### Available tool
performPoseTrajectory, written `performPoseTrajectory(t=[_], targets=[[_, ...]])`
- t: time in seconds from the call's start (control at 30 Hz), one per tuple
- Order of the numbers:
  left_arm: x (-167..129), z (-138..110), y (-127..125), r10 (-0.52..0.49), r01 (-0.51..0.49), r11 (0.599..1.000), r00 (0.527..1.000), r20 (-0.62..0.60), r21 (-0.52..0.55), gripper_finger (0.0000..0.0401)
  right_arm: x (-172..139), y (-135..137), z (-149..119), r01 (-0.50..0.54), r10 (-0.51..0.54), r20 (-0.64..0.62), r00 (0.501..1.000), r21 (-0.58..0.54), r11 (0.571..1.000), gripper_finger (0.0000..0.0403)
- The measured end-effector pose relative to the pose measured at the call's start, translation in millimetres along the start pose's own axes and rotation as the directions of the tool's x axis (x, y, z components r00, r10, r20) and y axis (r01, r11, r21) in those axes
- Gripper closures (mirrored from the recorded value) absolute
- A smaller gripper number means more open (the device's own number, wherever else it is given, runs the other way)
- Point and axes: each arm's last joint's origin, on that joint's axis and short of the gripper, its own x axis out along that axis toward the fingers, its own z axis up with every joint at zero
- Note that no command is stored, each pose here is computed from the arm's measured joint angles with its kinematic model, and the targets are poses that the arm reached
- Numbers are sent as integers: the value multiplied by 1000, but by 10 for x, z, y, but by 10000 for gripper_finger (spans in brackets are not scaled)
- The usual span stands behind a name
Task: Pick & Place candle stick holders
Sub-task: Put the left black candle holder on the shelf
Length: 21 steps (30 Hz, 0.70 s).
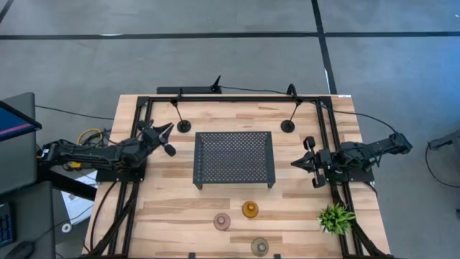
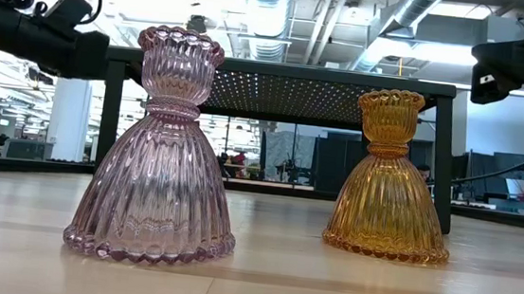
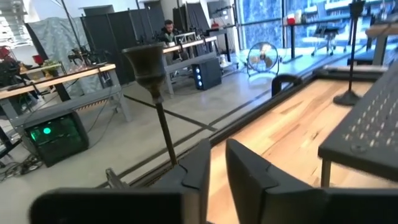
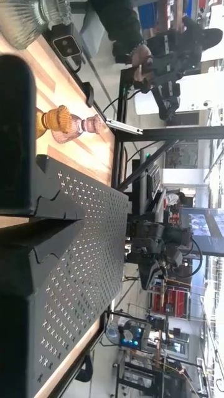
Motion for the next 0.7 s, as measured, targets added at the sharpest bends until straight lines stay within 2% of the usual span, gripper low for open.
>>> performPoseTrajectory(t=[0.17, 0.4, 0.6, 0.7], targets=[[13, 41, 27, 30, -29, 999, 999, 30, -43, 289, 0, 0, 0, 0, 0, 1, 1000, 0, 1000, 403], [102, -6, 86, 122, -122, 989, 993, -4, -79, 216, 0, 0, 0, 0, 0, 0, 1000, 0, 1000, 403], [253, -21, 92, 56, -55, 993, 998, 11, -106, 202, 0, 0, 1, 0, 0, 1, 1000, 0, 1000, 403], [330, -6, 111, 75, -70, 991, 997, 36, -117, 202, 0, 0, 1, 0, 0, 1, 1000, 1, 1000, 403]])
